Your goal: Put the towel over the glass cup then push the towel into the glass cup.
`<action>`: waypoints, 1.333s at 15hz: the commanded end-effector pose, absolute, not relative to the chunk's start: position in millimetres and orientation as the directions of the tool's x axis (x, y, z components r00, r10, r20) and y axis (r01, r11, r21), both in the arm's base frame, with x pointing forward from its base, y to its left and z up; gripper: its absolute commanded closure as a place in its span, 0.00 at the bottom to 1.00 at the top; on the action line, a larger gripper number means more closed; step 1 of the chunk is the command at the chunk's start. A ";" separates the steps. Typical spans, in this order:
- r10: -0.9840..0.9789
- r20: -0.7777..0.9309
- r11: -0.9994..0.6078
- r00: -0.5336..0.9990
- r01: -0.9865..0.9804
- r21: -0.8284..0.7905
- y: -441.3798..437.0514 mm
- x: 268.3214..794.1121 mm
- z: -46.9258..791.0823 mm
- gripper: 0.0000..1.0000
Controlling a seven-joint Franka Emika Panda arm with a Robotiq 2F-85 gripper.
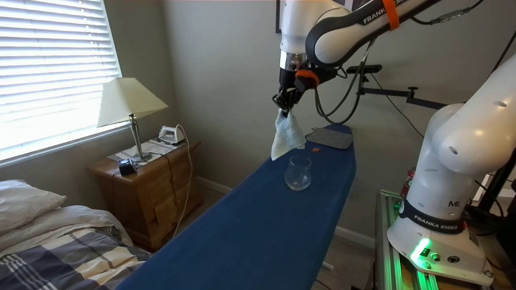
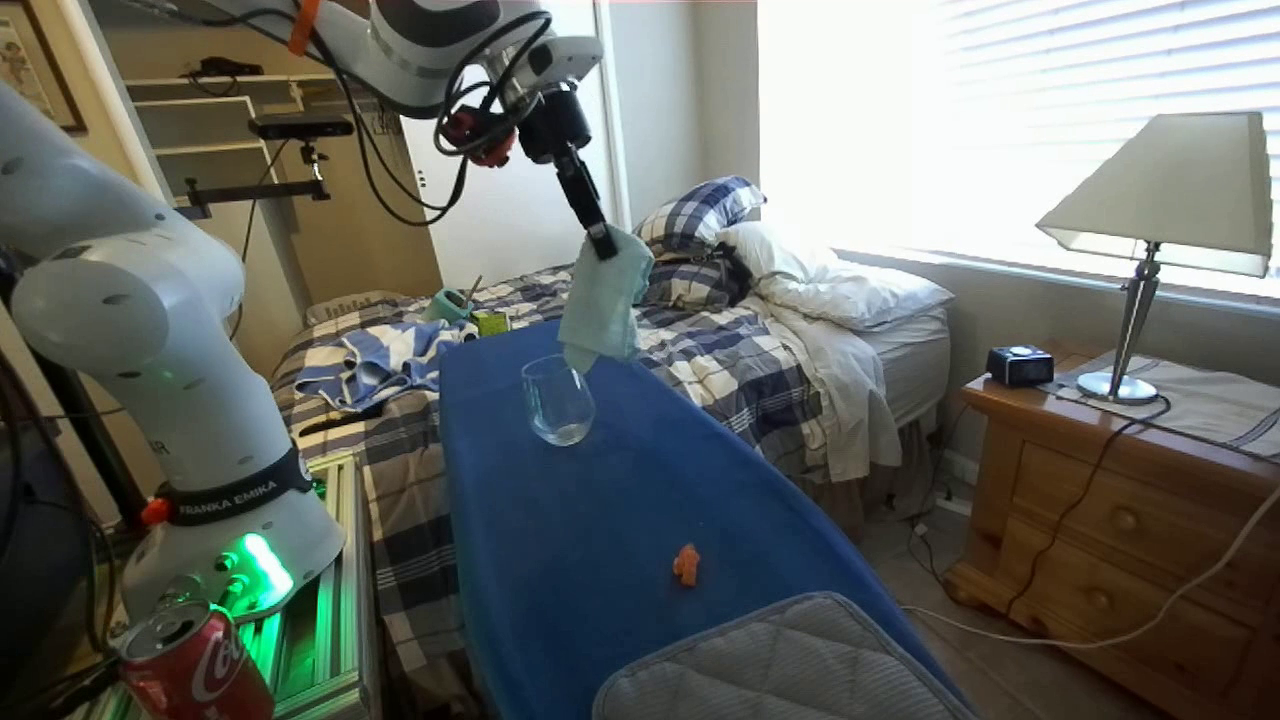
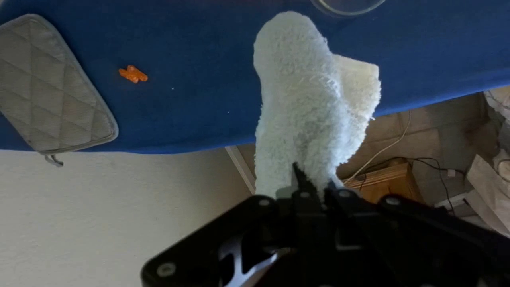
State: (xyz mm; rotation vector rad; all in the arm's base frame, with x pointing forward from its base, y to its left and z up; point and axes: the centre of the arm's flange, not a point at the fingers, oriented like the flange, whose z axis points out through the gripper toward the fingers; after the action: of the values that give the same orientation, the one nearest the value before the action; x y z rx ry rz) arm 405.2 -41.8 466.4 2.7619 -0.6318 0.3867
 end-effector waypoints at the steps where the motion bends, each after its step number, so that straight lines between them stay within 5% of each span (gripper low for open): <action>1: -0.345 0.315 -0.892 0.884 -0.413 0.183 -34.5 383.5 477.3 0.99; 20: -0.219 0.101 -0.968 0.970 -0.230 0.104 -28.6 374.5 421.8 0.99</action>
State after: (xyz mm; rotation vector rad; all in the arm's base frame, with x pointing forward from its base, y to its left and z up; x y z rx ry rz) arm 370.6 -19.8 435.1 2.9833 -0.3487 0.1785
